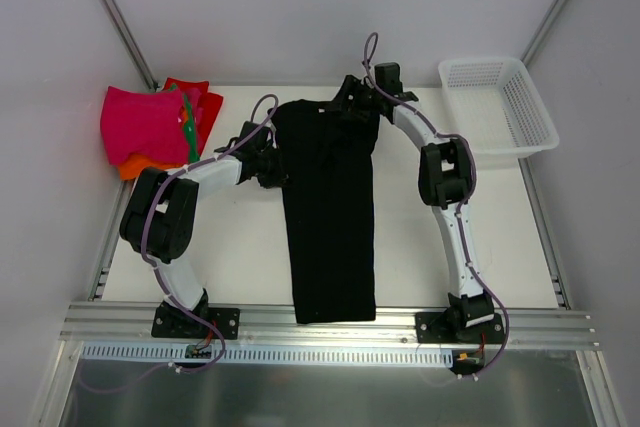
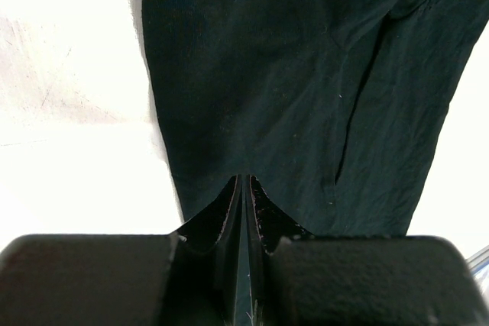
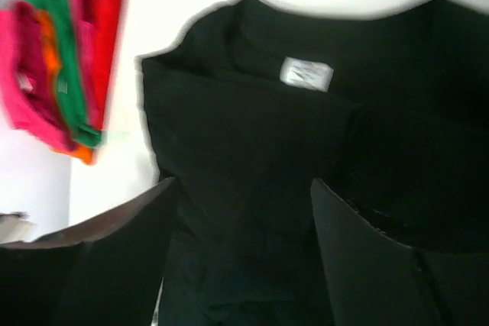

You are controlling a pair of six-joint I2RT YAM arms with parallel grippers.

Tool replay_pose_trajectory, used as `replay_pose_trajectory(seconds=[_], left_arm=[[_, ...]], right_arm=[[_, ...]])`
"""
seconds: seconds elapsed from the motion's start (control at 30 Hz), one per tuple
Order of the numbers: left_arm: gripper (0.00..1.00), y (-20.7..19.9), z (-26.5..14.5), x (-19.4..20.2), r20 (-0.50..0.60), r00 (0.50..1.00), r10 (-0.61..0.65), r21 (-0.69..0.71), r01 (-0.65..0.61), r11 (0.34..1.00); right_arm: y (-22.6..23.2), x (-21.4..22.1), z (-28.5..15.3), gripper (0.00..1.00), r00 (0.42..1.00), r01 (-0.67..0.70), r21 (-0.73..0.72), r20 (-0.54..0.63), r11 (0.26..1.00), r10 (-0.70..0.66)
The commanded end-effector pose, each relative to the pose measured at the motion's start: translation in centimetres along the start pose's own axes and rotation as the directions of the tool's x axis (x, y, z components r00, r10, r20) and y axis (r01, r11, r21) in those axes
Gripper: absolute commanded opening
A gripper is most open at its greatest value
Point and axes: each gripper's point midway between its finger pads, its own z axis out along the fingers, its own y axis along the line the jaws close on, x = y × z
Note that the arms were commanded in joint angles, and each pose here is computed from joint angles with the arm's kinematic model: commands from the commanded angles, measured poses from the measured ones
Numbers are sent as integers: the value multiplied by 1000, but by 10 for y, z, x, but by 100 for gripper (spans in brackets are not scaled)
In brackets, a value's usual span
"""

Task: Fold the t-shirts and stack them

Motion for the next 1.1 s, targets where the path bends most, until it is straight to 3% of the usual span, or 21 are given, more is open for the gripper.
replay_pose_trajectory(seconds=[0.0, 0.33, 0.57, 0.63, 0.77, 1.07], left_arm=[[5, -2, 0, 3, 0, 1000, 6, 3, -6, 1000], [5, -1, -2, 6, 4, 1000, 6, 2, -6, 1000], [5, -1, -3, 7, 8, 1000, 8, -2, -8, 1000], [5, -1, -3, 7, 9, 1000, 9, -4, -9, 1000], [5, 0, -2, 7, 7, 1000, 7, -5, -7, 1000], [4, 2, -1, 9, 3, 1000, 6, -7, -6, 1000]], right_arm=[[-5, 1, -10, 76, 998, 60, 94, 16, 994, -62], [-9, -3, -51, 79, 973, 154, 322, 116, 934, -200], [3, -3, -69, 77, 961, 183, 351, 134, 919, -242], [8, 5, -72, 71, 962, 185, 326, 134, 927, -239], [21, 24, -69, 4, 978, 148, 229, 109, 962, -176], [19, 51, -54, 1, 995, 66, 145, 66, 987, -76]])
